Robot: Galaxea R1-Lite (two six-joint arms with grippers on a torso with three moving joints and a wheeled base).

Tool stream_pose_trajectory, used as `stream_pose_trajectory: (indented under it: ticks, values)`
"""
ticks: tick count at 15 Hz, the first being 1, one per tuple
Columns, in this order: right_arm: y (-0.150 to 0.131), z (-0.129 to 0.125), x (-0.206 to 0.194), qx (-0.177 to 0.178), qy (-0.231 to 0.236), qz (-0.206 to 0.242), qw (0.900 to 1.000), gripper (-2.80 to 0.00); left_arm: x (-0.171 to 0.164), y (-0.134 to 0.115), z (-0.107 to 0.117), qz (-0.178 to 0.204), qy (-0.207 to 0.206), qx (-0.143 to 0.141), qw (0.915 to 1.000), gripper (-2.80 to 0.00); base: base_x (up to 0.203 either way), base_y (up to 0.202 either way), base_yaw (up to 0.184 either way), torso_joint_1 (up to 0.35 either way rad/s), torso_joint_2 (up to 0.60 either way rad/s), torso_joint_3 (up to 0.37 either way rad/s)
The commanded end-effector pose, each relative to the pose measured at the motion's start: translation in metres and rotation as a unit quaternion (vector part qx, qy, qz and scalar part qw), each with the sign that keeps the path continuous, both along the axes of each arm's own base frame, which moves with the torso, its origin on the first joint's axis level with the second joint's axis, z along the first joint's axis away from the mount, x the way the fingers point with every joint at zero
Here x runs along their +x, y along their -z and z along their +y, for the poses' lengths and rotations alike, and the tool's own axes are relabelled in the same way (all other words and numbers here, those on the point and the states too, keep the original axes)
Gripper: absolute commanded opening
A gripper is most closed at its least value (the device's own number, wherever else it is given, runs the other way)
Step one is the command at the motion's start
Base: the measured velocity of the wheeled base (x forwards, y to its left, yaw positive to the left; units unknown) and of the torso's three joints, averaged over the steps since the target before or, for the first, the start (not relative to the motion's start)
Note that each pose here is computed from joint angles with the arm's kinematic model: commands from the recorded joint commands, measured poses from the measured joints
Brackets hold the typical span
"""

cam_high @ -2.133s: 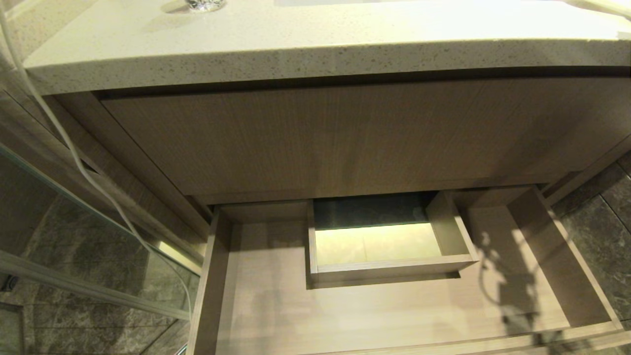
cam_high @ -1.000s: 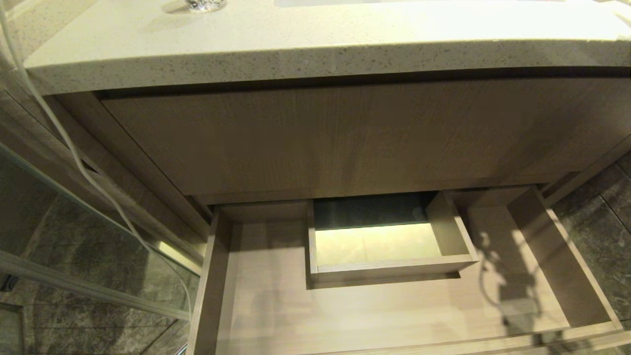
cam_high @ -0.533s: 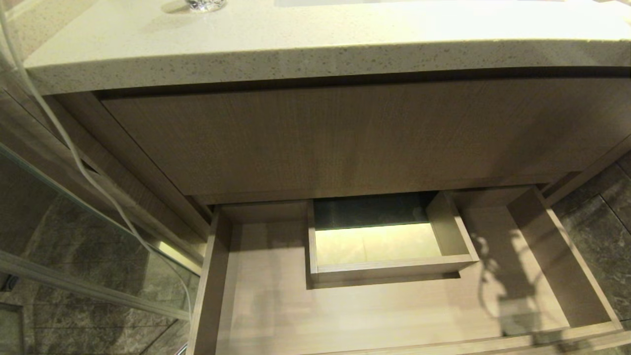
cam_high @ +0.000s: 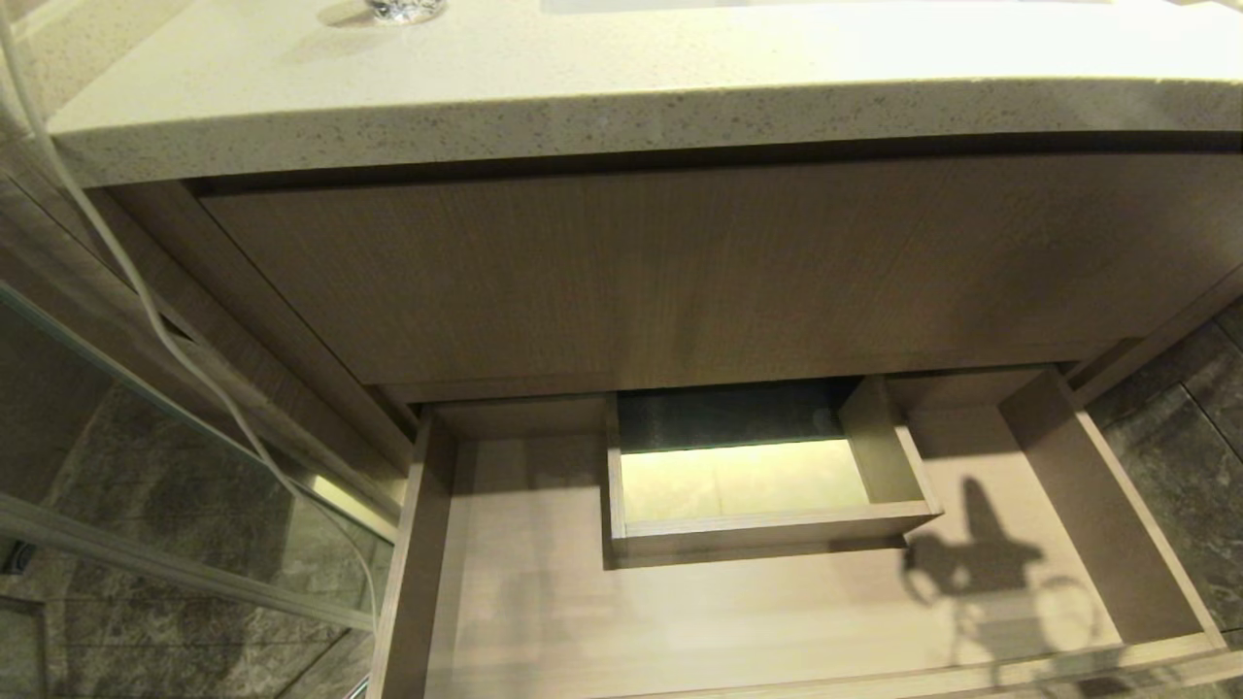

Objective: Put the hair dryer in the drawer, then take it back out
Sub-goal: Place it on the countertop, then close the drawer

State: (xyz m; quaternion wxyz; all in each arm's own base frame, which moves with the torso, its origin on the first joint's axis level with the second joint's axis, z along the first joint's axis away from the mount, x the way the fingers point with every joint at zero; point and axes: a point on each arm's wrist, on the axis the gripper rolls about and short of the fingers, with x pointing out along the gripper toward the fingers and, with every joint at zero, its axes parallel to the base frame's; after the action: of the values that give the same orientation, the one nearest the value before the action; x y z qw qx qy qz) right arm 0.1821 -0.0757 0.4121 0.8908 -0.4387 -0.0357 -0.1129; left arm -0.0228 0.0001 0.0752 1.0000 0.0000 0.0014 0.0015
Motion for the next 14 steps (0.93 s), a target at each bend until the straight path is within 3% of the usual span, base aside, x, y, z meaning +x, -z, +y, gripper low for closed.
stream_pose_trajectory:
  ticks: [1,3,4,5,7,9,11,14]
  values:
    - [0.034,0.024,-0.061,0.018,0.035,0.07,0.997,-2.8,0.0,0.0,0.0,0.0,-0.001,0.0,1.0,-2.8,0.0,0.0,0.0,0.0,0.0,0.0]
    - [0.085,0.032,-0.092,0.041,0.11,0.186,0.976,-2.8,0.0,0.0,0.0,0.0,-0.001,0.0,1.0,-2.8,0.0,0.0,0.0,0.0,0.0,0.0]
    - [0.108,0.036,-0.104,0.059,0.138,0.263,0.953,-2.8,0.0,0.0,0.0,-0.001,0.0,0.0,1.0,-2.8,0.0,0.0,0.0,0.0,0.0,0.0]
    - [0.124,0.037,-0.11,0.075,0.159,0.332,0.927,-2.8,0.0,0.0,0.0,0.0,0.0,0.0,1.0,-2.8,0.0,0.0,0.0,0.0,0.0,0.0]
    - [0.154,0.031,-0.106,0.094,0.211,0.447,0.864,-2.8,0.0,0.0,0.0,0.0,0.0,0.0,1.0,-2.8,0.0,0.0,0.0,0.0,0.0,0.0]
    - [0.17,0.02,-0.096,0.114,0.247,0.51,0.816,-2.8,0.0,0.0,0.0,0.0,0.0,0.0,1.0,-2.8,0.0,0.0,0.0,0.0,0.0,0.0]
    - [0.185,0.01,-0.086,0.139,0.252,0.588,0.756,-2.8,0.0,0.0,0.0,0.0,0.0,0.0,1.0,-2.8,0.0,0.0,0.0,0.0,0.0,0.0]
    - [0.205,-0.012,-0.054,0.157,0.24,0.654,0.7,-2.8,0.0,0.0,0.0,-0.001,0.0,0.0,1.0,-2.8,0.0,0.0,0.0,0.0,0.0,0.0]
